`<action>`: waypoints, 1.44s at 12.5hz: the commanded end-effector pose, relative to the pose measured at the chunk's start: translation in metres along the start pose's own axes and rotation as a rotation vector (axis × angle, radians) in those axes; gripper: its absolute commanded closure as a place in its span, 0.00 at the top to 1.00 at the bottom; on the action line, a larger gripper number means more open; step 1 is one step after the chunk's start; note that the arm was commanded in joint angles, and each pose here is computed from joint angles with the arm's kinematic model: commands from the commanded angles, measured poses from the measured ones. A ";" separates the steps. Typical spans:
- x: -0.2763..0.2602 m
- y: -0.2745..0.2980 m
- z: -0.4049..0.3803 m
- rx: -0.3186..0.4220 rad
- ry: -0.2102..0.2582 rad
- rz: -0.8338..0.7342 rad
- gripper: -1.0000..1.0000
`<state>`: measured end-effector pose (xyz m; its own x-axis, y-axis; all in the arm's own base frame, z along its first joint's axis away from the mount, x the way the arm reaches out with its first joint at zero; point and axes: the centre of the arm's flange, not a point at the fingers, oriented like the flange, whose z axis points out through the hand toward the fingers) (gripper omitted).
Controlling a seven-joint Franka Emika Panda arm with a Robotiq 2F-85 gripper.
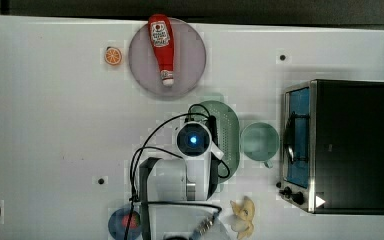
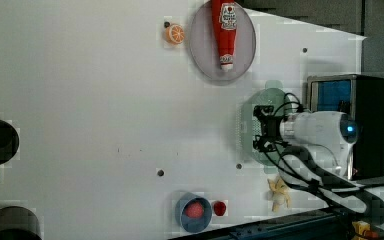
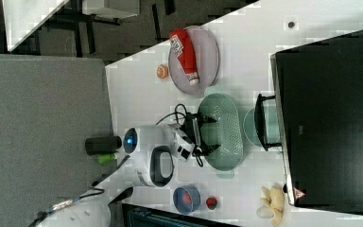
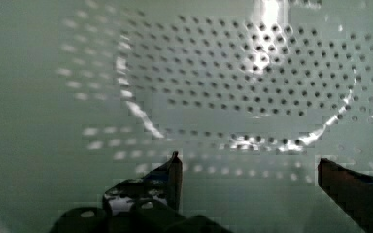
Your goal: Drag strainer right to left.
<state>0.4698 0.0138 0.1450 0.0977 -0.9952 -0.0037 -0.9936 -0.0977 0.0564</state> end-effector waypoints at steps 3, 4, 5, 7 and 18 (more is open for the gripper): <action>-0.035 0.003 0.000 0.026 -0.002 -0.006 1.00; -0.040 0.002 -0.001 0.030 -0.003 -0.017 1.00; -0.047 0.000 -0.002 0.032 -0.004 -0.022 1.00; -0.064 -0.001 -0.003 0.032 -0.007 -0.021 1.00; -0.204 -0.008 0.000 0.002 -0.041 0.049 1.00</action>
<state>0.4560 0.1907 0.1363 0.1010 -0.9943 -0.0346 -0.9917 -0.1034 0.0766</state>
